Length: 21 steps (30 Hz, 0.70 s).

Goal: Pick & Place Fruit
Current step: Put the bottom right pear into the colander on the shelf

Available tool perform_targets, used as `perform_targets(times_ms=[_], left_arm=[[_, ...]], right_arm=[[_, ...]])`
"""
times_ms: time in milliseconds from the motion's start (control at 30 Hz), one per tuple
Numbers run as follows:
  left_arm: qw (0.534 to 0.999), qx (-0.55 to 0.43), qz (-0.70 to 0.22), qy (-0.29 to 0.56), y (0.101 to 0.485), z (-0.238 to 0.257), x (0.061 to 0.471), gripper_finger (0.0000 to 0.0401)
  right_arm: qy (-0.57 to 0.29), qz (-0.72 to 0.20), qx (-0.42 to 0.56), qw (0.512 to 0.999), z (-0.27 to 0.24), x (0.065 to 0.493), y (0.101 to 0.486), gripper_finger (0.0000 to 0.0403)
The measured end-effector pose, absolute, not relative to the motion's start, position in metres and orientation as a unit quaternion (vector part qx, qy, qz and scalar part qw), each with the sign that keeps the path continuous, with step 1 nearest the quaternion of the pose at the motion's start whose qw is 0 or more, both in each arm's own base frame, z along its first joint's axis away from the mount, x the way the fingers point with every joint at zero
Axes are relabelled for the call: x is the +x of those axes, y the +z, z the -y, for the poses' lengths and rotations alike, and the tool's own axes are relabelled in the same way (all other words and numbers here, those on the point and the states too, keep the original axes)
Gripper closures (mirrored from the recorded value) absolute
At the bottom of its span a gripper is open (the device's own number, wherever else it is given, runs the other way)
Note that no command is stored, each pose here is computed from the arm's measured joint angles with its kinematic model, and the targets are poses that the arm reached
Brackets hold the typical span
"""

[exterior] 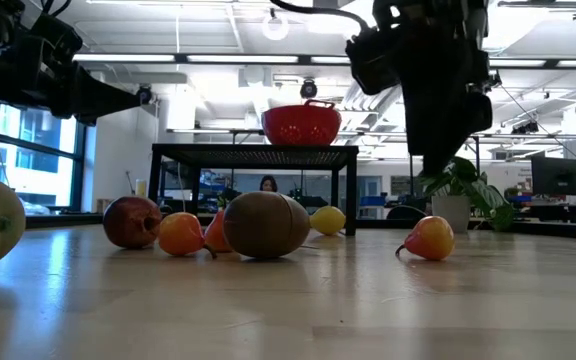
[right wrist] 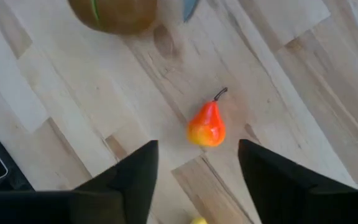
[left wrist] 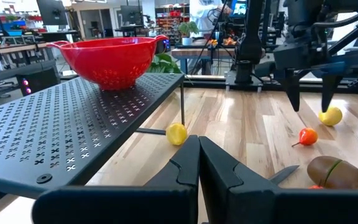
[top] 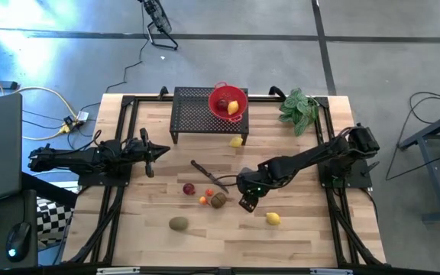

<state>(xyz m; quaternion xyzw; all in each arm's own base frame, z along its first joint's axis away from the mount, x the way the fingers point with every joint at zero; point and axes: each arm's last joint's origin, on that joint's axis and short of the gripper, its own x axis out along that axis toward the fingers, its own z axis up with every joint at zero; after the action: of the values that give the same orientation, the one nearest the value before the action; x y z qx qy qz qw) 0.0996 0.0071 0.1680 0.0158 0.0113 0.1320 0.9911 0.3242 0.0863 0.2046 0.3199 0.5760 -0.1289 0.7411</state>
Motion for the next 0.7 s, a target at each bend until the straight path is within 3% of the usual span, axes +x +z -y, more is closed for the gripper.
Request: perform_targets(times_ms=[167, 700], left_arm=[[0.991, 0.016, -0.011, 0.132, 0.168, -0.007, 0.100, 0.0401], [0.991, 0.015, -0.011, 0.132, 0.168, -0.007, 0.100, 0.0401]], right_arm=[[-0.142, -0.569, 0.313, 0.747, -0.090, 0.323, 0.205, 0.0164], [-0.163, -0.572, 0.306, 0.744, -0.089, 0.318, 0.194, 0.0163]])
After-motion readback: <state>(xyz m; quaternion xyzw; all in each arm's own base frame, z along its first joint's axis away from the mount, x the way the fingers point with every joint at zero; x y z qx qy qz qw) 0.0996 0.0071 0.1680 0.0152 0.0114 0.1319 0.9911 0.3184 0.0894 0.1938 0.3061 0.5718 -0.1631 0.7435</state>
